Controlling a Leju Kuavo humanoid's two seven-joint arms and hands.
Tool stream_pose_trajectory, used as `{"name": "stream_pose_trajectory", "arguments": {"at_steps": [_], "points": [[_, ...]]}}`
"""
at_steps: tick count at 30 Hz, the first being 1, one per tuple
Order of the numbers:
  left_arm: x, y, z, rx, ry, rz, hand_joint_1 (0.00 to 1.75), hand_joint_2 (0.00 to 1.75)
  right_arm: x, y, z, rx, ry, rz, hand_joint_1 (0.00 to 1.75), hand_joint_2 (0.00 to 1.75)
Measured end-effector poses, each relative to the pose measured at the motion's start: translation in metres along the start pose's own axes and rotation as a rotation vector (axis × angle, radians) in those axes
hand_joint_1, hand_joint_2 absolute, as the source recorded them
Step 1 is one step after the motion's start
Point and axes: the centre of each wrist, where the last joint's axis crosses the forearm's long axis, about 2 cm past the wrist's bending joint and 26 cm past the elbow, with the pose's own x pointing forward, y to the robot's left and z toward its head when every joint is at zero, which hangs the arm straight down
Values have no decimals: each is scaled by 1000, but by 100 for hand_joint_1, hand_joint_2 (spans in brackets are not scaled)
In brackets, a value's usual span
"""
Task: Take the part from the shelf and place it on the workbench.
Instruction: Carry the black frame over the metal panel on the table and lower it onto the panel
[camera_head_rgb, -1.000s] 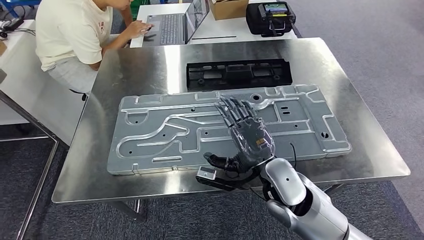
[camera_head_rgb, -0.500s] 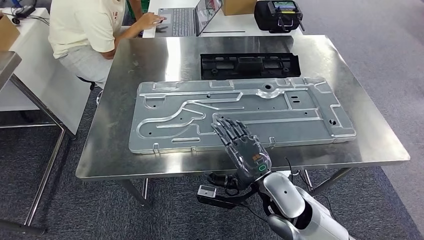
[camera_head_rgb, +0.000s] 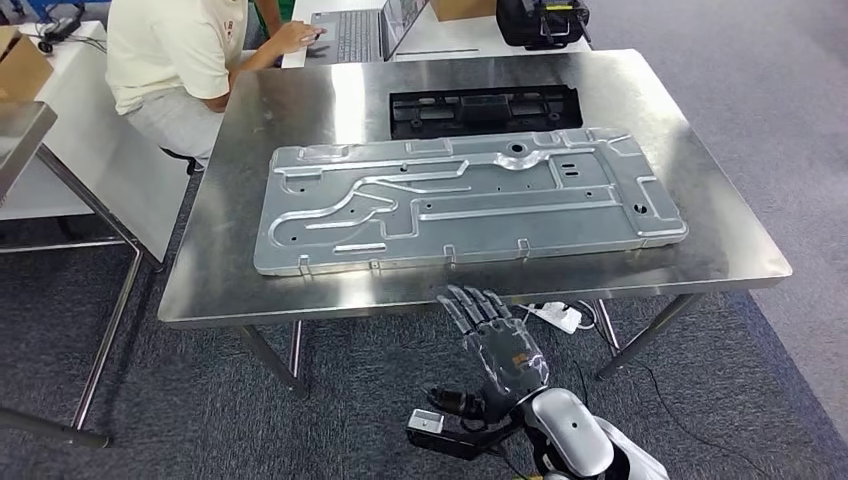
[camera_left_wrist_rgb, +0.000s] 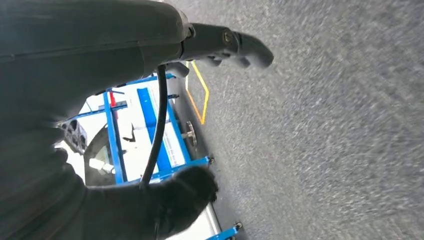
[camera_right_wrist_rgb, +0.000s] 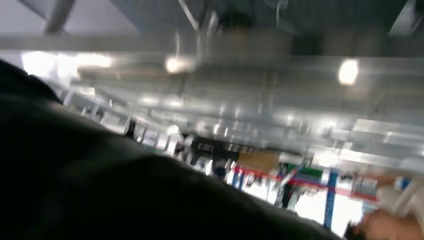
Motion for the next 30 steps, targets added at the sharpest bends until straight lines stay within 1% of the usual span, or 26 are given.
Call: {"name": "stream_pose_trajectory", "arguments": {"at_steps": [3, 7, 9, 11, 14, 16, 18, 20, 22, 24, 25, 27, 28, 30], "points": [[0, 1, 0, 4, 5, 1, 0, 175, 3, 12, 13, 50, 22, -31, 0, 0], [-1, 1, 0, 4, 8, 1, 0, 175, 3, 17, 20, 67, 36, -42, 0, 0], [-2, 0, 0, 2, 18, 0, 0, 175, 3, 33, 44, 114, 116, -78, 0, 0], [-2, -1, 0, 2, 28, 0, 0, 175, 0, 50, 75, 169, 236, -117, 0, 0], [-2, -2, 0, 2, 33, -5, 0, 175, -9, 68, 103, 243, 391, -150, 0, 0], [-3, -3, -1, 0, 38, -18, 0, 175, -23, 84, 123, 316, 497, -144, 0, 0], [-3, -4, -1, 0, 40, -35, 0, 175, -43, 106, 147, 404, 596, -121, 0, 0], [-2, -2, 0, 5, 36, -53, 0, 175, -69, 130, 175, 501, 702, -104, 0, 0], [0, 0, 0, 14, 30, -71, 0, 175, -97, 153, 212, 606, 836, -113, 0, 0], [0, 2, 0, 22, 24, -85, 0, 175, -114, 173, 253, 724, 988, -159, 0, 0], [0, 2, 0, 24, 21, -92, 0, 175, -116, 181, 274, 792, 1067, -194, 0, 0], [0, 3, 0, 24, 19, -101, 0, 175, -109, 194, 307, 930, 1217, -278, 0, 0], [0, 2, 0, 21, 19, -104, 0, 175, -103, 199, 319, 995, 1283, -323, 0, 0], [-2, 1, 0, 16, 22, -109, 0, 175, -87, 207, 333, 1109, 1392, -412, 0, 0]]}}
